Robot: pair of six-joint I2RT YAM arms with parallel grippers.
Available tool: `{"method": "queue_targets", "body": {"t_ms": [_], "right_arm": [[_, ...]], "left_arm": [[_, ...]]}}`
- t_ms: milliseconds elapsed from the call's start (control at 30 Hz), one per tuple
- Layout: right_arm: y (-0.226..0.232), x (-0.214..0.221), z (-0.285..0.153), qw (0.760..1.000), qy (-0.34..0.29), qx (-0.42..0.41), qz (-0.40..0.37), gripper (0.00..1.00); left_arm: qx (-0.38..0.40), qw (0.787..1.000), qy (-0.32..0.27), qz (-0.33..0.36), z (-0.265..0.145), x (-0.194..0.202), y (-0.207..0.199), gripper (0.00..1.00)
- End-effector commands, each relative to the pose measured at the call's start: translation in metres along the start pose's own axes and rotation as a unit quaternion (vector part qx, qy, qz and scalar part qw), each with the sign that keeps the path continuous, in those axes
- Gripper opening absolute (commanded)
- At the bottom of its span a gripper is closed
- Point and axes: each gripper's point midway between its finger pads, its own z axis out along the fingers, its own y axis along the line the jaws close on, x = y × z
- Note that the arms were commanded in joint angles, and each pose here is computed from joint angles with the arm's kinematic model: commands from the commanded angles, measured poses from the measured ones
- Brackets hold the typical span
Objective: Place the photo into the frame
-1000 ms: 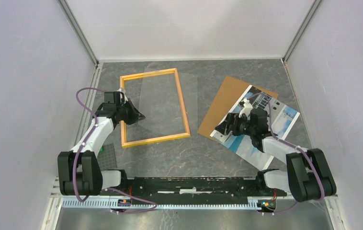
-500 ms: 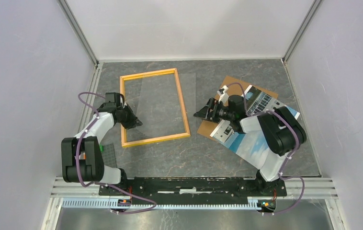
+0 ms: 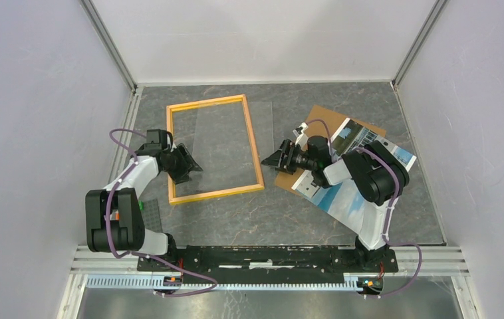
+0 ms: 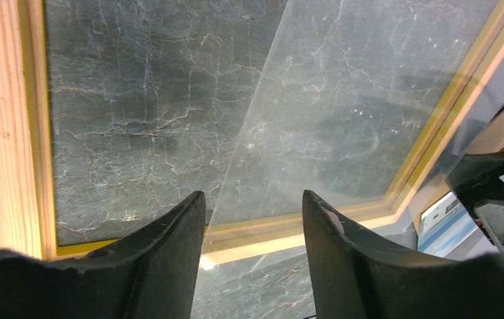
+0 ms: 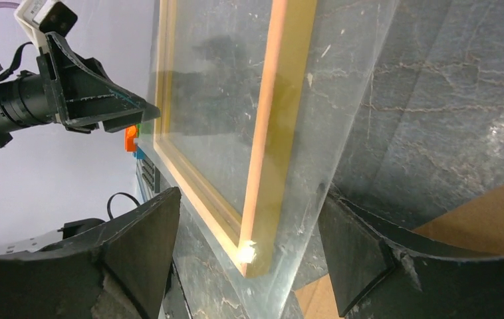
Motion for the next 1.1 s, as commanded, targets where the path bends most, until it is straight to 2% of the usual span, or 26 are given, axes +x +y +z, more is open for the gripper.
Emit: {"method": "queue_targets", "body": {"t_ms": [0, 200, 400, 600, 633, 700, 733, 800, 833, 967, 1067], "right_arm": [[0.018, -0.016, 0.008, 0.999, -0.037, -0.032, -0.014, 0.79], [0.037, -0.025, 0.008, 0.994, -0.072, -0.079, 0.004, 0.67], [0.041, -0.024, 0.017, 0.993, -0.079, -0.082, 0.016, 0.66], [0.038, -0.023, 0.016, 0.992, -0.098, -0.072, 0.015, 0.41], [0.040, -0.025, 0.015, 0.992, -0.100, -0.071, 0.012, 0.35], [0.042, -0.028, 0.016, 0.993, -0.100, -0.065, 0.001, 0.18], [0.044, -0.031, 0.016, 0.993, -0.099, -0.062, -0.006, 0.15], [0.046, -0.033, 0.016, 0.994, -0.095, -0.053, -0.016, 0.07], [0.047, -0.034, 0.015, 0.994, -0.092, -0.048, -0.020, 0.00], [0.070, -0.039, 0.008, 0.994, -0.091, -0.049, -0.045, 0.00], [0.105, -0.043, 0.006, 0.991, -0.093, -0.075, -0.060, 0.00]], "left_arm": [[0.008, 1.000, -0.005, 0.024, -0.003, 0.000, 0.000, 0.66], [0.032, 0.999, 0.001, 0.027, -0.002, 0.004, -0.006, 0.73], [0.052, 0.998, 0.001, 0.034, -0.003, 0.004, -0.014, 0.77], [0.051, 0.997, -0.015, 0.047, -0.011, 0.001, -0.018, 0.82], [0.045, 0.997, -0.028, 0.053, -0.016, -0.002, -0.018, 0.84], [0.030, 0.996, -0.057, 0.067, -0.028, -0.009, -0.020, 0.88], [0.018, 0.994, -0.076, 0.074, -0.039, -0.014, -0.021, 0.98], [-0.019, 0.986, -0.127, 0.108, -0.069, -0.028, -0.032, 1.00], [-0.037, 0.980, -0.154, 0.121, -0.086, -0.034, -0.036, 1.00], [-0.019, 0.952, -0.268, 0.149, -0.160, -0.065, -0.077, 1.00], [0.042, 0.926, -0.334, 0.169, -0.208, -0.079, -0.114, 1.00]]}}
